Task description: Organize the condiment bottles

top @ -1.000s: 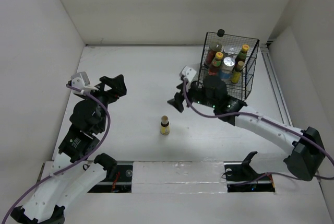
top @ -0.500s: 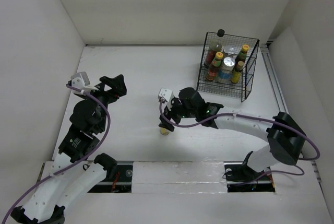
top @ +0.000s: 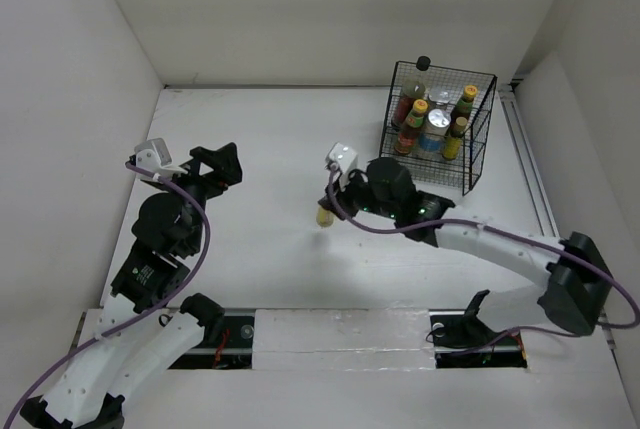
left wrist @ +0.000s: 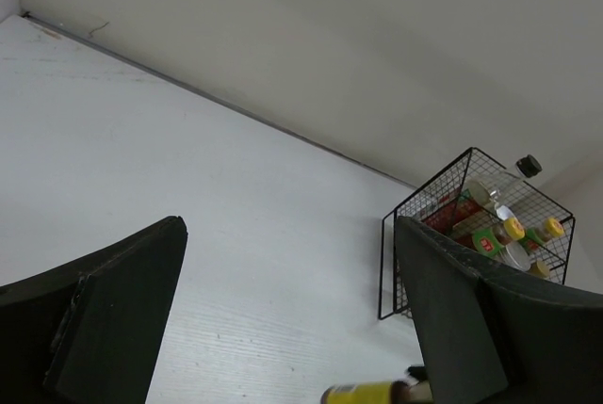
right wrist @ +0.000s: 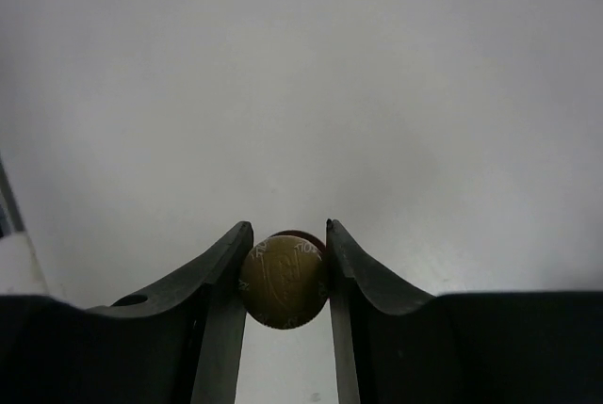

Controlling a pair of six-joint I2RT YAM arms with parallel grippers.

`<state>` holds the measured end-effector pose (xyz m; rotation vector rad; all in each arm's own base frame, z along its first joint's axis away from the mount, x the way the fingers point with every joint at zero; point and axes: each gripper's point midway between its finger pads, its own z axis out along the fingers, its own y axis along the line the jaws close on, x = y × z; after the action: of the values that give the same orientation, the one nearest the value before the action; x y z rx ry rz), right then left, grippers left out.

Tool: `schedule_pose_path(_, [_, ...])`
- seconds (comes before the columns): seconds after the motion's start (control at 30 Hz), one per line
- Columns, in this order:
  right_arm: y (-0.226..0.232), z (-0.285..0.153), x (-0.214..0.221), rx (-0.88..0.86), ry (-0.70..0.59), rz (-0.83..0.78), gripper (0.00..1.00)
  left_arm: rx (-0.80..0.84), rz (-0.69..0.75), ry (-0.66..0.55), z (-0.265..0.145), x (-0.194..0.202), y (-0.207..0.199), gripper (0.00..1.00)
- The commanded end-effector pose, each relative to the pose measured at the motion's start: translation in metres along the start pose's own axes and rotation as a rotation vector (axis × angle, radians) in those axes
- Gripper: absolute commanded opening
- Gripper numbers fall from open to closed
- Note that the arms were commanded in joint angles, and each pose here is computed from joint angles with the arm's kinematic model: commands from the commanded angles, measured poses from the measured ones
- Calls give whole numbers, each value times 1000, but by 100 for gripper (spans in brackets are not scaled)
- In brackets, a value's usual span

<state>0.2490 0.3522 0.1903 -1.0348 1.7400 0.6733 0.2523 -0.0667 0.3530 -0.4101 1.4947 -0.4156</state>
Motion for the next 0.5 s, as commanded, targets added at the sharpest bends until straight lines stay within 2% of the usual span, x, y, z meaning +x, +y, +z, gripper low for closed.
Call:
schedule_pose_path(0.0, [-62, -62, -113, 272, -379, 58, 20, 30, -8, -24, 0, -9, -8, 89])
schedule_pose_path(0.1, [-112, -94, -130, 423, -442, 100, 19, 41, -7, -18, 0, -8, -9, 90])
schedule_pose_path(0.17, [-144, -108, -124, 512, -425, 132, 19, 41, -7, -18, 0, -8, -9, 90])
schedule_pose_path(0.4, [-216, -150, -113, 680, -428, 179, 19, 49, -7, -14, 0, -7, -11, 90])
schedule_pose_path(0.47, [-230, -145, -105, 684, -402, 187, 19, 45, -2, -6, 2, -4, -11, 90])
